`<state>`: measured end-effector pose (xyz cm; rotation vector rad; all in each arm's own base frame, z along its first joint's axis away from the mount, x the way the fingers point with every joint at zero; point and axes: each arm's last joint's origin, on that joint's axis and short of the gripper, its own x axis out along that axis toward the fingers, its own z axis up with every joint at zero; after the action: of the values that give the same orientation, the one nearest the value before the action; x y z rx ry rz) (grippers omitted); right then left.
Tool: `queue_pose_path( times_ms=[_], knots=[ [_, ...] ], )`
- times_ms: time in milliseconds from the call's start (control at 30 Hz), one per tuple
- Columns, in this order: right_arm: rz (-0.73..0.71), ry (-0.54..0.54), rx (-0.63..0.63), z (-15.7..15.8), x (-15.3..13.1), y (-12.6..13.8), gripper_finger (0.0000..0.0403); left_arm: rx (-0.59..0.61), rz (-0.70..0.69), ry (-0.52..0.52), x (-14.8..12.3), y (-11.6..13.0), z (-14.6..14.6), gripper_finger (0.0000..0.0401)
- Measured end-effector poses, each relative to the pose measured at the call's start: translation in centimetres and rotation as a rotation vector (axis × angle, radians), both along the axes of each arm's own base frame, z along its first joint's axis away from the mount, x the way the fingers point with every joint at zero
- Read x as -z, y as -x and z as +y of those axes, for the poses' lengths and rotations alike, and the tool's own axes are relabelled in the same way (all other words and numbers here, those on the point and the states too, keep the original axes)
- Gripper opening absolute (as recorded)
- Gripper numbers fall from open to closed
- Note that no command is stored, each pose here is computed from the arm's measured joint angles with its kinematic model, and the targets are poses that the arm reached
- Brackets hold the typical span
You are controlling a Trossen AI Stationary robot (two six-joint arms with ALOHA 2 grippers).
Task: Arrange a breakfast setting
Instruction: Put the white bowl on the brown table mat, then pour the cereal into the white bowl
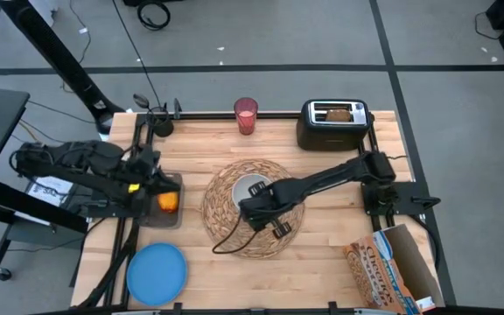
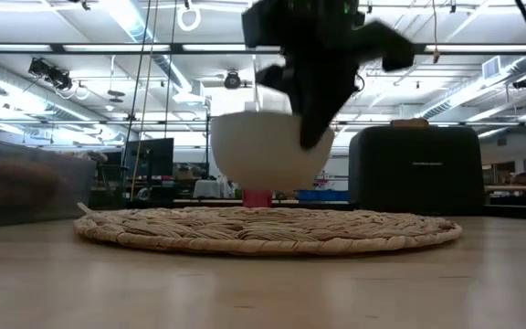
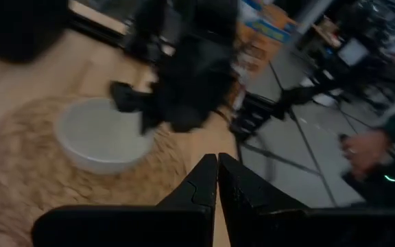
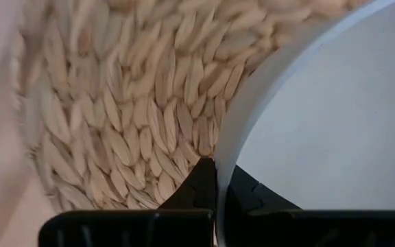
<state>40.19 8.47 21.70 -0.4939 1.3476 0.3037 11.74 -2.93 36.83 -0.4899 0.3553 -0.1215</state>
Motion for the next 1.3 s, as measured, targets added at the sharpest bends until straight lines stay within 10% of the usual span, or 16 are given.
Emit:
queue_pose_path(
  times_ms=[633, 1033, 1300],
  knots=[
    [0.075, 0.046, -0.063, 0.3, 2.9, -0.7, 0.0055, 0.110, 0.131, 0.024, 1.5, -2.0, -3.9, 0.0022],
    [-0.065, -0.048, -0.017, 1.2, -2.6, 0.9, 0.0149, 0.001, 0.089, -0.040, 1.3, -2.1, -3.6, 0.0022],
    [-0.309, -0.146, 0.308, 0.4, -10.9, 5.1, 0.0154, -0.173, 0.066, -0.134, 1.5, -2.8, -3.1, 0.0023]
  ],
)
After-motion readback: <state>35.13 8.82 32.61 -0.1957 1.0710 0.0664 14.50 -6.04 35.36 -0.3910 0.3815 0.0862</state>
